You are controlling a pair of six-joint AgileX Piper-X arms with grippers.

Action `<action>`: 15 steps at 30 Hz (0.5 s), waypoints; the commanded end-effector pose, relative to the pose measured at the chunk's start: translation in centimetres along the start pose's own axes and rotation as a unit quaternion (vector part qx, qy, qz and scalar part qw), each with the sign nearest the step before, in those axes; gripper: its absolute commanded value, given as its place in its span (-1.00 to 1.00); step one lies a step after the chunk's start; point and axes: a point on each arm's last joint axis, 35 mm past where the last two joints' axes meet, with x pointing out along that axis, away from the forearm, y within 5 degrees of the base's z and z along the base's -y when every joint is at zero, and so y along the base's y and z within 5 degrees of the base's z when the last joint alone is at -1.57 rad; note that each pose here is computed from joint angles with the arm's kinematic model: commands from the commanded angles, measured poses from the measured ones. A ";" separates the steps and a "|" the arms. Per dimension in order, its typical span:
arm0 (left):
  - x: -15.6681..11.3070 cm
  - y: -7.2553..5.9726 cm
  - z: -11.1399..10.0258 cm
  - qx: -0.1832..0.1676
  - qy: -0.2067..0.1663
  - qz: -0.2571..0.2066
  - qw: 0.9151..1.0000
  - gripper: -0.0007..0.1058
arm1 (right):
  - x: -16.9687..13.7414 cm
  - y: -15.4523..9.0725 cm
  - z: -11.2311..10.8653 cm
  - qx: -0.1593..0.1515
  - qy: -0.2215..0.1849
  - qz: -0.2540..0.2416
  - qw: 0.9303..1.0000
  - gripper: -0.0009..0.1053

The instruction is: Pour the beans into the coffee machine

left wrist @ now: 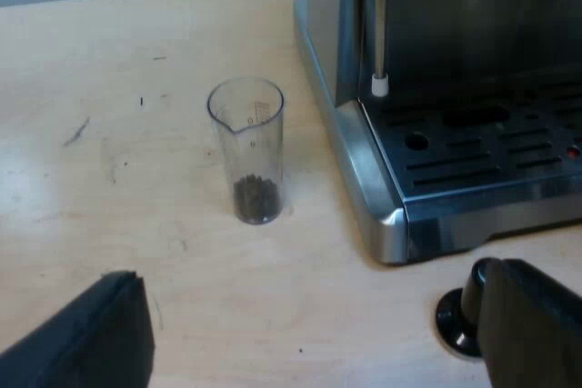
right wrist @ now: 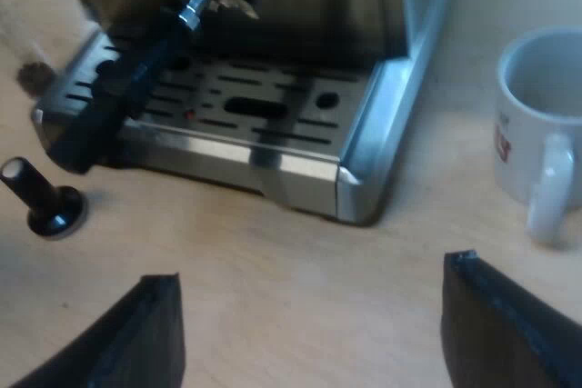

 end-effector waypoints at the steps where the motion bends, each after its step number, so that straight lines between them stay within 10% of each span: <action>1: 0.6 0.0 0.8 -0.005 -0.012 -0.002 1.000 0.62 | 0.4 -0.3 1.3 -0.022 -0.018 0.017 0.999 0.18; 15: 3.7 0.2 2.5 -0.004 -0.010 -0.001 1.000 0.62 | 5.3 1.1 4.4 -0.099 -0.045 0.113 0.988 0.18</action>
